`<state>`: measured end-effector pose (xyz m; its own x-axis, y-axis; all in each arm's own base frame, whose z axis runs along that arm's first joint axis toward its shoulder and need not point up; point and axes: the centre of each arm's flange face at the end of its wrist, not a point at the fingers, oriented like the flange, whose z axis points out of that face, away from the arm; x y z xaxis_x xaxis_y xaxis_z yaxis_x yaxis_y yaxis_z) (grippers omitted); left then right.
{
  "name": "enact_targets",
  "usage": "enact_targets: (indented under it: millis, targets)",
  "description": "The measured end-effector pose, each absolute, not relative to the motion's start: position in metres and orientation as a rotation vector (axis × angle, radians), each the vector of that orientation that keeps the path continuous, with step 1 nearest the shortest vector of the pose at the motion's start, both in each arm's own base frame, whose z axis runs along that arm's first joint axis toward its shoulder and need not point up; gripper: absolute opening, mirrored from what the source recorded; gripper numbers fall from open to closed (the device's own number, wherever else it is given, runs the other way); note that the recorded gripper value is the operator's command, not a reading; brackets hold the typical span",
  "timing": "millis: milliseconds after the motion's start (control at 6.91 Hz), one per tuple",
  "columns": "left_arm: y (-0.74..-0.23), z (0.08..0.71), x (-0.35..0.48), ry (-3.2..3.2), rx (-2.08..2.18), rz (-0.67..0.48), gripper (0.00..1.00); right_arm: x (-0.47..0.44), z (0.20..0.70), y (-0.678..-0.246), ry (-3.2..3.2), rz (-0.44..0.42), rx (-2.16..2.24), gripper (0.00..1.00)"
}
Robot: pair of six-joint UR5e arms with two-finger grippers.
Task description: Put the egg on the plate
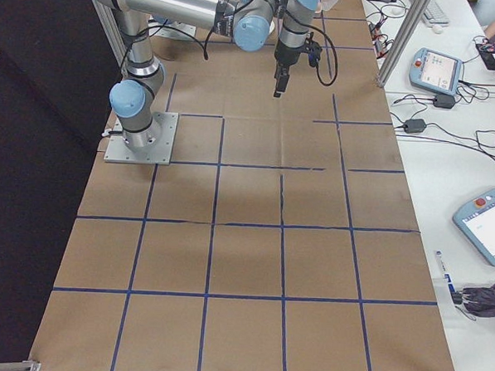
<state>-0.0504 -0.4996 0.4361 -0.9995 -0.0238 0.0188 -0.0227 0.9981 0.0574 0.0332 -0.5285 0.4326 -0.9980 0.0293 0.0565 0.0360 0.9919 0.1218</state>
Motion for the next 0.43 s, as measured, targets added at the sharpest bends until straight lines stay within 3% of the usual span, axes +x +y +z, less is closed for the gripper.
enact_targets:
  millis: [434]
  targets:
    - [-0.536, 0.400, 0.075, -3.115, 0.161, -0.068, 1.00, 0.033, 0.433, -0.528, -3.081, -0.190, -0.050, 1.00]
